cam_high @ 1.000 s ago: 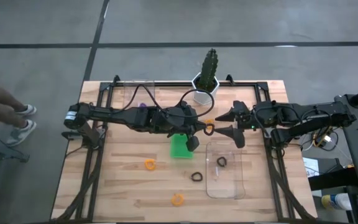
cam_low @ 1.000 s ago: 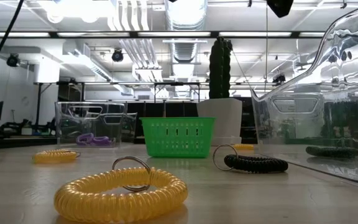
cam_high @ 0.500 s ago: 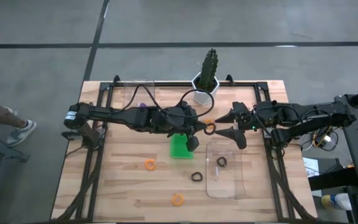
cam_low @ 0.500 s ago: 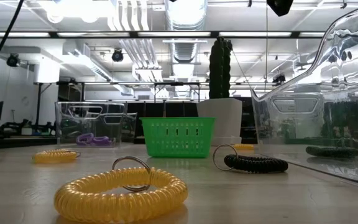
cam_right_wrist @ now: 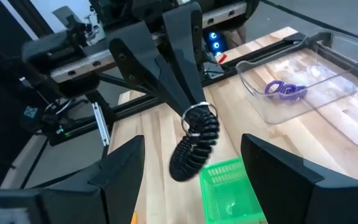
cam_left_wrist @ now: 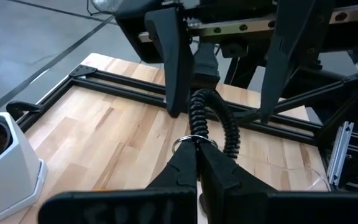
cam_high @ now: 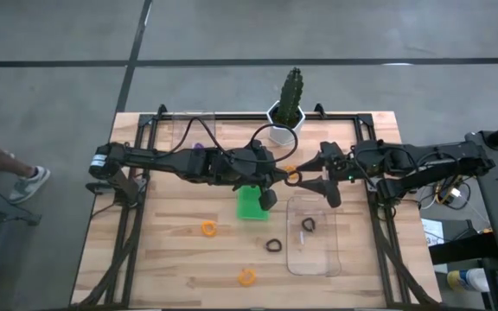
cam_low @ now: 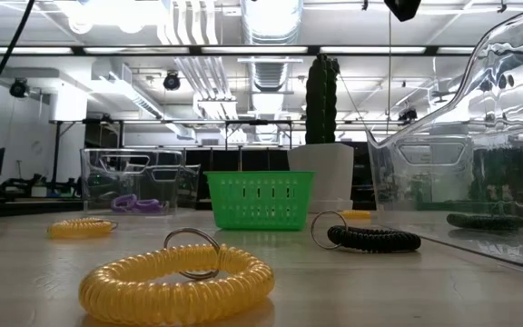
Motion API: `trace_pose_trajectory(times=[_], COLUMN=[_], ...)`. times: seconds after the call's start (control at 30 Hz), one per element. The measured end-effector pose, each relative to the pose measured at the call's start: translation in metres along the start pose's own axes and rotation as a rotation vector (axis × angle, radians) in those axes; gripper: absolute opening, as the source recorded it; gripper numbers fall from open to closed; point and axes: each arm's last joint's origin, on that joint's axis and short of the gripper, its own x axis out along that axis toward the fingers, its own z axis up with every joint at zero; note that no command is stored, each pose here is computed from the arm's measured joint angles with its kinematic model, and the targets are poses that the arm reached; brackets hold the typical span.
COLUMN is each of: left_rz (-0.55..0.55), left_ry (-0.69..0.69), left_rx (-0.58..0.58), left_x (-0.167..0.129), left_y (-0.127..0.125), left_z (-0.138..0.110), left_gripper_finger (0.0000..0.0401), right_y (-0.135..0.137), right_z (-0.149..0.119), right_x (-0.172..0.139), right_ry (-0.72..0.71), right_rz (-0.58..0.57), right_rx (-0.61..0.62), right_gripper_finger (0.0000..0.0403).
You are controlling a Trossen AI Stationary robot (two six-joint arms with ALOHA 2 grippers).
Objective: Sort spring keychains
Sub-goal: Put the top black spring keychain into the bottom transparent bin
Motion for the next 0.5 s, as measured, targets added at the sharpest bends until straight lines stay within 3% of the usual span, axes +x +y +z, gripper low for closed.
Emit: trace_pose_trajectory(times=[0.27,0.5], left_rz=[-0.001,-0.001], left_ry=[-0.006,-0.007], left_rx=[0.003,0.003], left_x=[0.0000,0.0000], left_y=[0.0000,0.0000], left_z=[0.0006,0.0007], left_gripper_finger=[0.0000,0.0000], right_y=[-0.0003,-0.0005], right_z=[-0.0014,-0.0018], right_x=[0.0036,0.0048], right_ry=[0.011,0.014], right_rz=[-0.005,-0.009], right_rx=[0.037,0.059], right_gripper_finger=[0.0241,0.0149])
